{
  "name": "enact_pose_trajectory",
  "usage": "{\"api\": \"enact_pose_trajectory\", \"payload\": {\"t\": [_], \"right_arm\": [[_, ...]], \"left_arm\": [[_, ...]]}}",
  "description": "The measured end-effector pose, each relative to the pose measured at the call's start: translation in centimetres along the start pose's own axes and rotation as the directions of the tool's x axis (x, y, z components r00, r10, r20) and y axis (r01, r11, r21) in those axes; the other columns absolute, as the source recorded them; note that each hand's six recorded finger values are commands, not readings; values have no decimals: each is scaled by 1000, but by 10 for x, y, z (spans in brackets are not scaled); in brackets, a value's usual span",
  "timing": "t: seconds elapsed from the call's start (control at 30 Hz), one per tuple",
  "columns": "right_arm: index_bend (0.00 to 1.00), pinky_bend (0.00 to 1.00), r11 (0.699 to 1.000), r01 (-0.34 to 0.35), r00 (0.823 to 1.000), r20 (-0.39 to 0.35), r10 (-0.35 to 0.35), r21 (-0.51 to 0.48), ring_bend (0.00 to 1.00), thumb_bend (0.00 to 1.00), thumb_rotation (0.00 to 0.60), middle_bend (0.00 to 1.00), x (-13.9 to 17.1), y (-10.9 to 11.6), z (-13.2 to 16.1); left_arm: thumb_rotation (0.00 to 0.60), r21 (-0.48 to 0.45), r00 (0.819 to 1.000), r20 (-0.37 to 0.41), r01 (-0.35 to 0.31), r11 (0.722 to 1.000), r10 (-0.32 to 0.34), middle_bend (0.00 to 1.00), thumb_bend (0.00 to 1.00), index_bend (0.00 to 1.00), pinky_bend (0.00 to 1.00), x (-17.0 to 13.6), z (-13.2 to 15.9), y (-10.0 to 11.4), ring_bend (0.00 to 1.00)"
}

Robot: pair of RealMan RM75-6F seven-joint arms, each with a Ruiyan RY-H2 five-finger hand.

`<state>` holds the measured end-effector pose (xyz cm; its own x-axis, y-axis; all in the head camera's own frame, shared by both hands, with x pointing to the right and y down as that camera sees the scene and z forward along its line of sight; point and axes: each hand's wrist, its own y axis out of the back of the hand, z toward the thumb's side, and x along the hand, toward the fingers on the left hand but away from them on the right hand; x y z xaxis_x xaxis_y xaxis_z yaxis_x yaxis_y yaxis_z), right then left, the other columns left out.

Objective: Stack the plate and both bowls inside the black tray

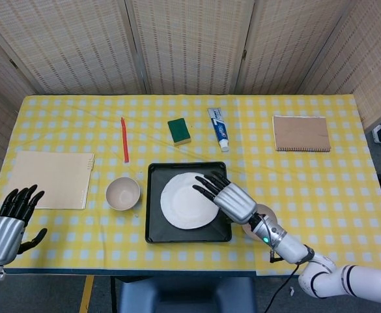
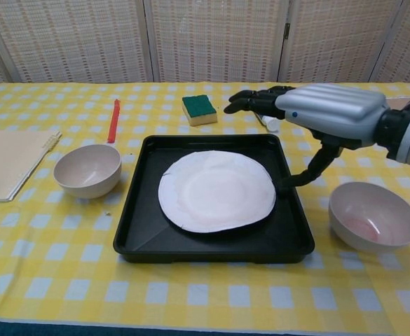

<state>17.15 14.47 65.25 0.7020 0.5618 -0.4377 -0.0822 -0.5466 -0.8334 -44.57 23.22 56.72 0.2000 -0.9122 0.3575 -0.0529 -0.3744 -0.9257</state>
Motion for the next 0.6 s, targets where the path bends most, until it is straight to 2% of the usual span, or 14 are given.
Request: {"api": "enact_pose_trajectory", "payload": {"t": [0.13,0.2,0.27,0.37,0.6], "right_arm": [[3,0,1000,23,1000,10,-23,-6,0,228,600,0,20,5,-8],[69,0,999,26,1000,13,-25,-20,0,226,600,0,36,3,-13],[210,0,999,25,1000,16,-25,-35,0,225,600,0,55,0,-18],[341,0,999,48,998,33,-48,-24,0,225,600,0,81,-1,-30],[508,0,997,69,993,90,-71,25,0,226,600,0,145,-13,-57]], "left_arm": [[600,3,1000,0,-2,1000,2,18,319,0,1,0,1,0,0],[600,4,1000,0,-3,1000,3,18,319,0,2,0,1,0,0],[600,7,1000,0,-3,1000,3,18,320,0,2,0,1,0,0],[600,15,1000,2,-1,1000,1,18,320,0,2,1,1,-1,0],[600,33,1000,-10,10,999,-10,15,341,0,2,3,1,-5,0]]}}
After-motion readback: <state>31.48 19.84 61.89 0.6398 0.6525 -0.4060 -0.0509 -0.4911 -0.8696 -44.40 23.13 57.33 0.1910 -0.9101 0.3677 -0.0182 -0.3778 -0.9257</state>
